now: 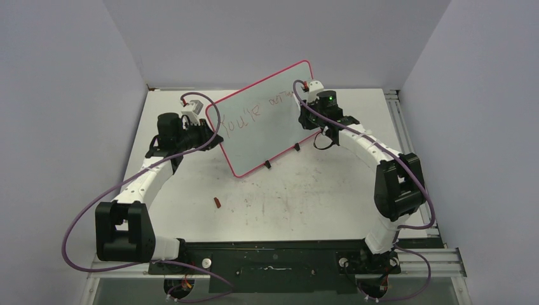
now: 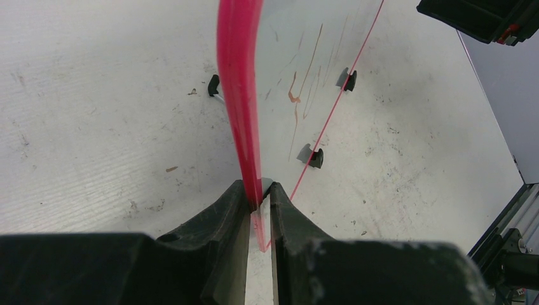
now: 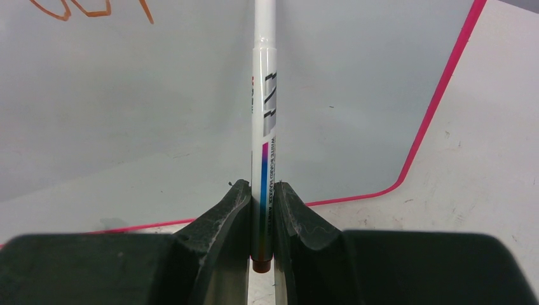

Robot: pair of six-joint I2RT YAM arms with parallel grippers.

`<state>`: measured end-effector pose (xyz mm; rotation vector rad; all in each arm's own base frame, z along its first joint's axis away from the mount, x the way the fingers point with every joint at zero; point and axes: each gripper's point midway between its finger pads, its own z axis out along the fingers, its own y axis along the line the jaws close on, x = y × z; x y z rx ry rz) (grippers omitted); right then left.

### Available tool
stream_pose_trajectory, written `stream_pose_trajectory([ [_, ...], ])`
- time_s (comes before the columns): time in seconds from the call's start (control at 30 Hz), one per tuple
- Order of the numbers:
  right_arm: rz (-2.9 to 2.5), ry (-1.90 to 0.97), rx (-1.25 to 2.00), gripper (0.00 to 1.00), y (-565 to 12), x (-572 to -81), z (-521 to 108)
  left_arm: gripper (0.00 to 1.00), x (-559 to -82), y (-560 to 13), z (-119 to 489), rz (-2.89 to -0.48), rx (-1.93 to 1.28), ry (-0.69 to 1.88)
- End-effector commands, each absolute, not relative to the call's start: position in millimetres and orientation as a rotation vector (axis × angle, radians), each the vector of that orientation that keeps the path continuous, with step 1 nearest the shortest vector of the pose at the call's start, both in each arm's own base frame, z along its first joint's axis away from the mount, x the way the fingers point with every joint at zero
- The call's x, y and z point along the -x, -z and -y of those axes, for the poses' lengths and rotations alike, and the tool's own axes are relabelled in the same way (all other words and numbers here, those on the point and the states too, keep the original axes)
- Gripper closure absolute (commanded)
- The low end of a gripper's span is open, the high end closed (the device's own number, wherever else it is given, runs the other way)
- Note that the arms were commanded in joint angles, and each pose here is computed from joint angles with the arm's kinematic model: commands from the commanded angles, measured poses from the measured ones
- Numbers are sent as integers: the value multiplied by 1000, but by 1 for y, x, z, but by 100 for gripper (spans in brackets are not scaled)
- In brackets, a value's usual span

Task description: Write a sentence on the whiteboard

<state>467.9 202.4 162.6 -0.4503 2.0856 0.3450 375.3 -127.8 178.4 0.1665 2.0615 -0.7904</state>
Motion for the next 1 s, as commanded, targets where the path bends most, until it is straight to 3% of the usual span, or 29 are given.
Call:
stream_pose_trajectory([
  [0.0, -2031, -309, 420, 95, -184, -483, -202, 100, -378, -195, 125, -2034, -182, 749],
  [0.97, -2097, -309, 457, 95, -159, -466, -206, 100, -377, -196, 128, -2034, -189, 754],
])
